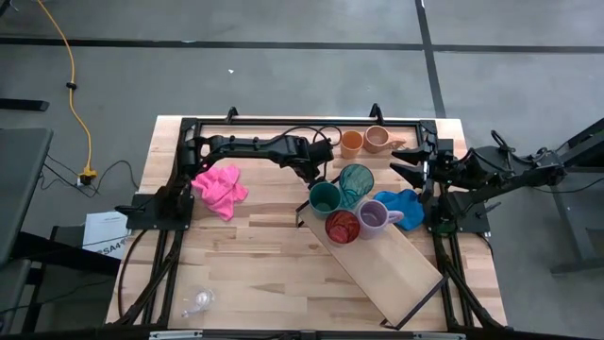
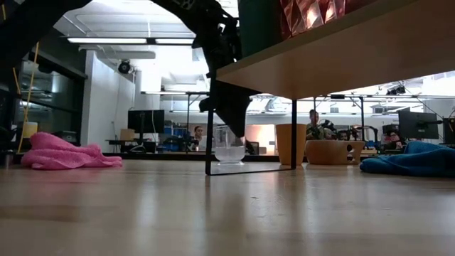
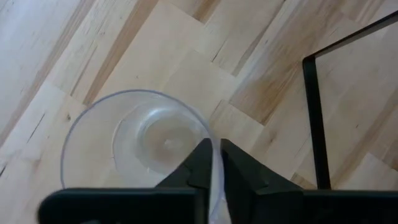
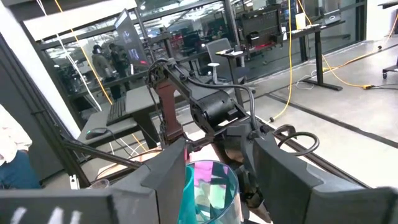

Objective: Stack small to large cups/mugs on shelf
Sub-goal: Put the top transparent mug on the shelf

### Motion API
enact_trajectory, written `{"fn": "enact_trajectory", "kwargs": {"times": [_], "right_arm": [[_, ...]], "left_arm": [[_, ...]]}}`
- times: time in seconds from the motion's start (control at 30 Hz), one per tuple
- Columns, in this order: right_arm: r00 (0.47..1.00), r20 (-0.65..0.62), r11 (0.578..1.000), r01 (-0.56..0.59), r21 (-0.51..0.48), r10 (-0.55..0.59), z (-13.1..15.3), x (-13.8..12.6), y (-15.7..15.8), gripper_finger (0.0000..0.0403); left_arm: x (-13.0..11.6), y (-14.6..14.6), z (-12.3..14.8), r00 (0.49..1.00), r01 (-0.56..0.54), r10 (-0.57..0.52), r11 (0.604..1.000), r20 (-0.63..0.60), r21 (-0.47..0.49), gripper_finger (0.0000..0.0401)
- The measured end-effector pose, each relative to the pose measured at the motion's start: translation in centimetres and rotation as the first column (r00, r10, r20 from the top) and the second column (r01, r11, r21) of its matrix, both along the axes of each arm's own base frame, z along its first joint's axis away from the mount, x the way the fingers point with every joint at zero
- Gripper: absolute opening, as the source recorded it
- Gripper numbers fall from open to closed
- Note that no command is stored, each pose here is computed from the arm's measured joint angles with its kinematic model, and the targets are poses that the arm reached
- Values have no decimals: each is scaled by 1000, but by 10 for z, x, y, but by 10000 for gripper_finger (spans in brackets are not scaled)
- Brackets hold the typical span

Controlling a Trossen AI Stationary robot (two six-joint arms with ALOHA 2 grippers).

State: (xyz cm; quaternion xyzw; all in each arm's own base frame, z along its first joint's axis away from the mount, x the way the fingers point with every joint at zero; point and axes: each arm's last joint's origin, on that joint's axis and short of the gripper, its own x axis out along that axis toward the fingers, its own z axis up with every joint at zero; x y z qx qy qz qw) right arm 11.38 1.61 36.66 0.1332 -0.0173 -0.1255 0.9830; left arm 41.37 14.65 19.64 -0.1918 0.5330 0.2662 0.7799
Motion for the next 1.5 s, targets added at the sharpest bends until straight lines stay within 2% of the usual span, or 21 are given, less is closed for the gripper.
{"fn": "enact_trajectory", "kwargs": {"times": [0.37,0.57,0.9,1.17,1.43,1.5], "right_arm": [[1000,0,1000,0,0,0,0,0,0,177],[1000,1,1000,0,2,0,0,0,0,177],[1000,1,1000,0,2,0,0,0,0,177],[1000,0,1000,0,2,0,0,0,0,177],[1000,1,1000,0,1,0,0,0,0,177],[1000,1,1000,0,2,0,0,0,0,177]], "left_arm": [[0,0,0,1000,0,0,1000,-1,-1,179],[-1,-1,2,1000,-5,5,1000,-1,-3,228],[-10,-3,34,998,2,-4,1000,59,31,232],[-22,-6,56,999,21,-25,995,45,96,234],[-36,-7,66,998,21,-12,985,-55,170,234],[-43,-9,67,992,34,-11,982,-123,185,234]]}}
